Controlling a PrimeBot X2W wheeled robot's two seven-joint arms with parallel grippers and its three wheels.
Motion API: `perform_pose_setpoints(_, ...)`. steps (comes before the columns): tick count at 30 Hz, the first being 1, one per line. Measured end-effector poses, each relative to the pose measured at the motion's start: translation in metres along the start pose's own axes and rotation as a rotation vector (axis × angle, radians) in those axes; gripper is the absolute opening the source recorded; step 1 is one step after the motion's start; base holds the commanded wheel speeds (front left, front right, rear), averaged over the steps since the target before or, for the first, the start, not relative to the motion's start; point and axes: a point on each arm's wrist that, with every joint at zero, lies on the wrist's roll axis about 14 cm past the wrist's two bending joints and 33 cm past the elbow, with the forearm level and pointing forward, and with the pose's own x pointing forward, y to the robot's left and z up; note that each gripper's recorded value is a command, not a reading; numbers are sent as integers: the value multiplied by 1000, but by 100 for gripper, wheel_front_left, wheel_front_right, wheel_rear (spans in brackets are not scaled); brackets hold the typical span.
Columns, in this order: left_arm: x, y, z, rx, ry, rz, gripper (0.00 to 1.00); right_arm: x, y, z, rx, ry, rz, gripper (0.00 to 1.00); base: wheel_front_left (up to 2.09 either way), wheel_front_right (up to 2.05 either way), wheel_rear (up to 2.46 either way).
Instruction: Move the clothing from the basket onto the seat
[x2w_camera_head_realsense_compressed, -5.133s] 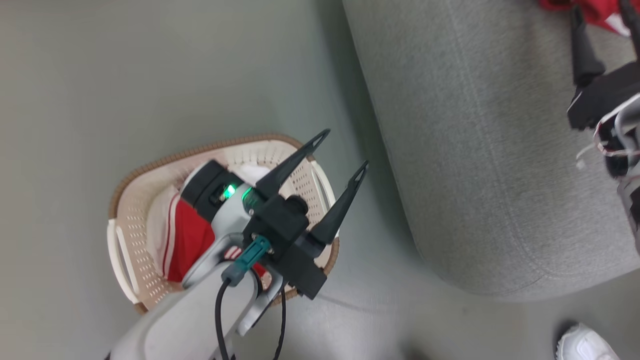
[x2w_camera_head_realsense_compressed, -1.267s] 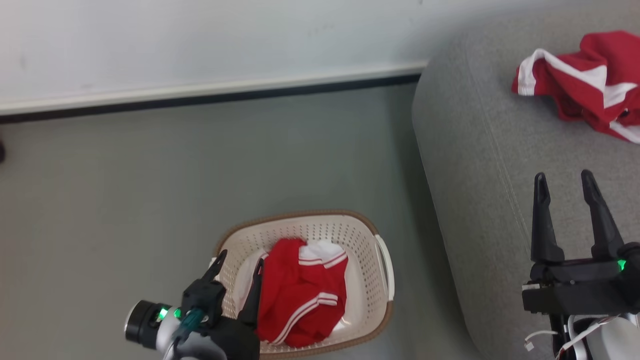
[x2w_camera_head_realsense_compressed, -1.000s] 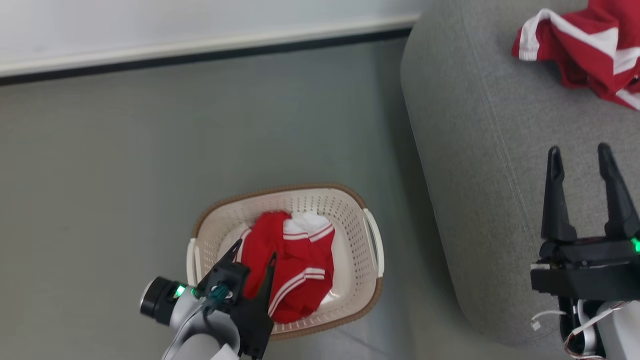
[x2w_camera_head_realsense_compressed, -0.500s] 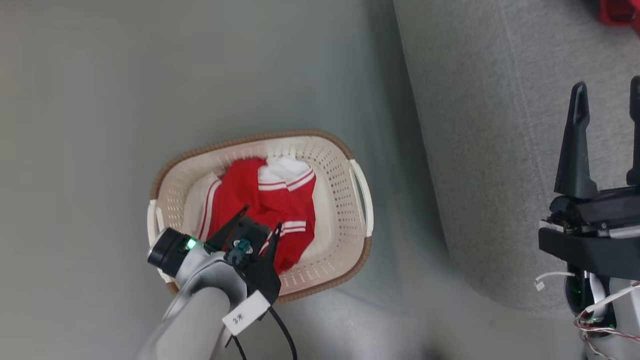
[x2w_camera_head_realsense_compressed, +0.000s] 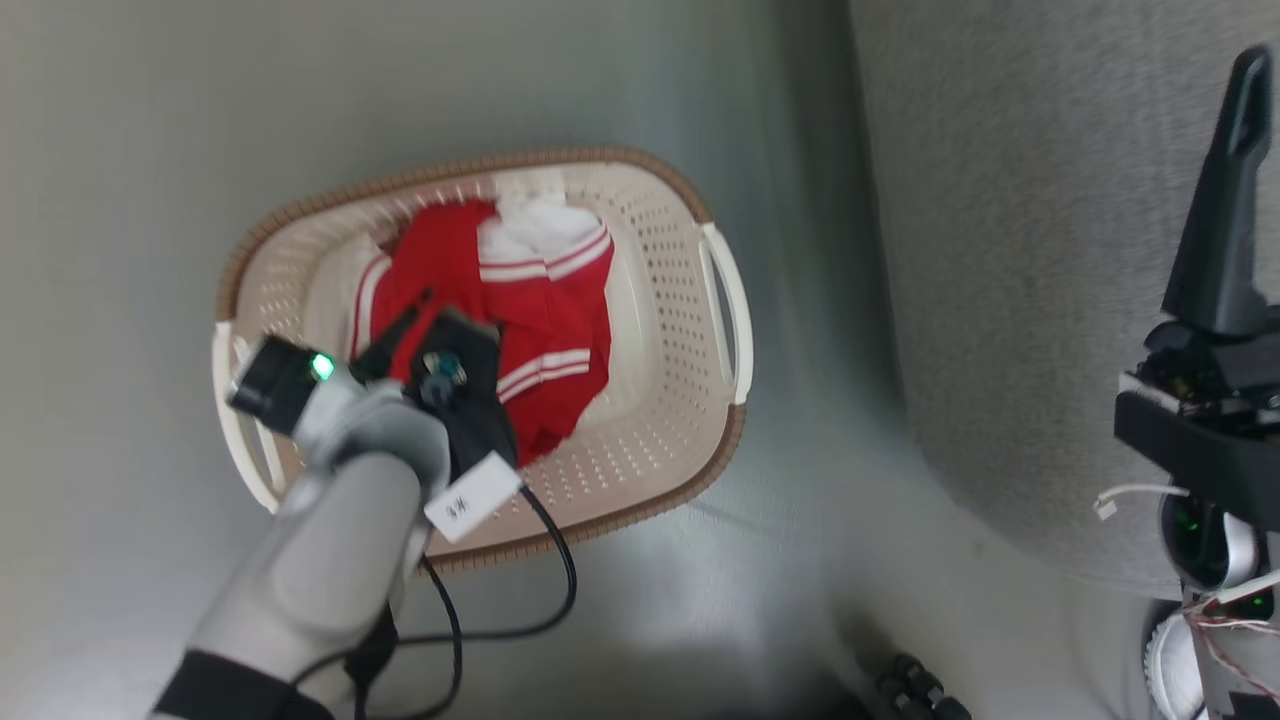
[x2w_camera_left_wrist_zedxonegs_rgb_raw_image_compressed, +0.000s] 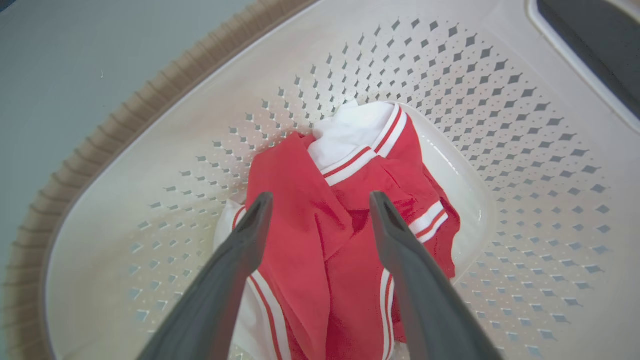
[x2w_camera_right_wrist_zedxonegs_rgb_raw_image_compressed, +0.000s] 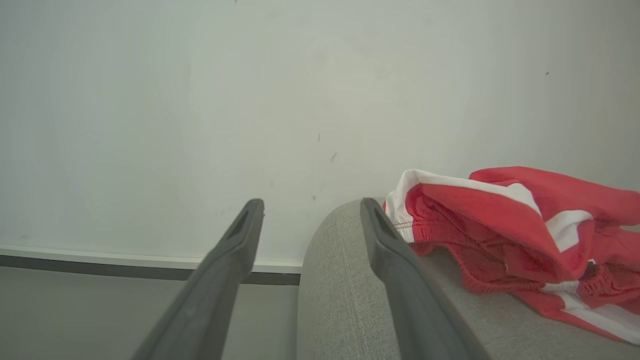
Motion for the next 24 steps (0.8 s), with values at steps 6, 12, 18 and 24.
perform_pose_setpoints(6, 28, 15, -14, 14, 36, 21, 100, 12, 5, -25, -5, 14, 8, 100, 0, 0, 0)
perform_pose_setpoints(12, 43, 16, -48, 21, 112, 19, 100, 16, 10, -54, 4, 55, 11, 100, 0, 0, 0)
perform_pose_setpoints(18, 54, 17, -61, 38, 137, 26, 100, 13, 11, -71, 2, 91, 8, 100, 0, 0, 0)
perform_pose_setpoints(24, 59, 16, -70, 46, 170, 27, 18, 10, 9, -76, -2, 107, -4, 100, 0, 0, 0)
